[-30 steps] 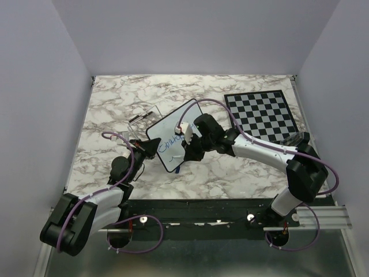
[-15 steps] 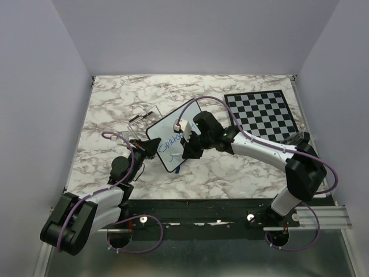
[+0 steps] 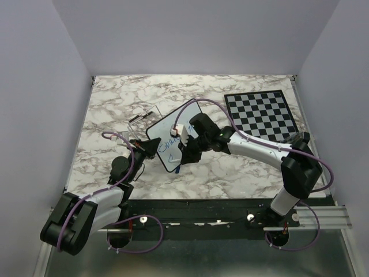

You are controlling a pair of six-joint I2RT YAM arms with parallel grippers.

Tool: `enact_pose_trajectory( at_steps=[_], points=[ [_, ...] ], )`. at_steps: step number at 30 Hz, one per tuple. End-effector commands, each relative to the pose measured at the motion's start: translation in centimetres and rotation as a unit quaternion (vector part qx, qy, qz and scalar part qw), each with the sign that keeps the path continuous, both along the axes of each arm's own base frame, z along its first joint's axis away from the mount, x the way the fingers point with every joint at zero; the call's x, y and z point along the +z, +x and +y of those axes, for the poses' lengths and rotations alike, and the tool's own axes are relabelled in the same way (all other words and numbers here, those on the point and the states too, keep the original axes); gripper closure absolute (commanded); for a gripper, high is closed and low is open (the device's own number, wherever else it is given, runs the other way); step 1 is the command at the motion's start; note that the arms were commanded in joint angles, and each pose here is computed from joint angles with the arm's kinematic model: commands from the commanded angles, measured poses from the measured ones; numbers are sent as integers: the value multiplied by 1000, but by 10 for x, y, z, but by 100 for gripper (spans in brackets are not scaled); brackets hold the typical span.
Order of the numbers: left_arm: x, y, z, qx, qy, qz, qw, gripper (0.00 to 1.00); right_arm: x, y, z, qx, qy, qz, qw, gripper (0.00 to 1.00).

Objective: Write a sentence on the whiteboard

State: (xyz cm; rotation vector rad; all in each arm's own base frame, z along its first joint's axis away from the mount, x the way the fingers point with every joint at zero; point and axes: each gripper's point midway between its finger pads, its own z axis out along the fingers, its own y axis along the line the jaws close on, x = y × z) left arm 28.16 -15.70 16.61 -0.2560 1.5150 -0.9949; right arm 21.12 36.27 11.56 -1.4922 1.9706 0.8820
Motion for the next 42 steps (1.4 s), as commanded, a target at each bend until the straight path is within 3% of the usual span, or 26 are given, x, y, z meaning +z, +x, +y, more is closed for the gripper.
enact_pose_trajectory(
  at_steps=[1, 15, 25, 42],
  points=[
    [0, -7, 3, 4, 1, -15, 1000, 100, -12, -4, -1, 17, -23, 8, 1000, 100],
    [0, -8, 6, 8, 10, -15, 1000, 100, -21, 15, -22, -34, -55, -7, 998, 100],
    [-3, -7, 3, 2, 10, -12, 1000, 100, 9, 30, -19, -44, -18, -29, 998, 100],
    [-5, -8, 0, -6, 9, -11, 1000, 100, 18, 40, -14, -54, -6, -37, 998, 99]
  ],
)
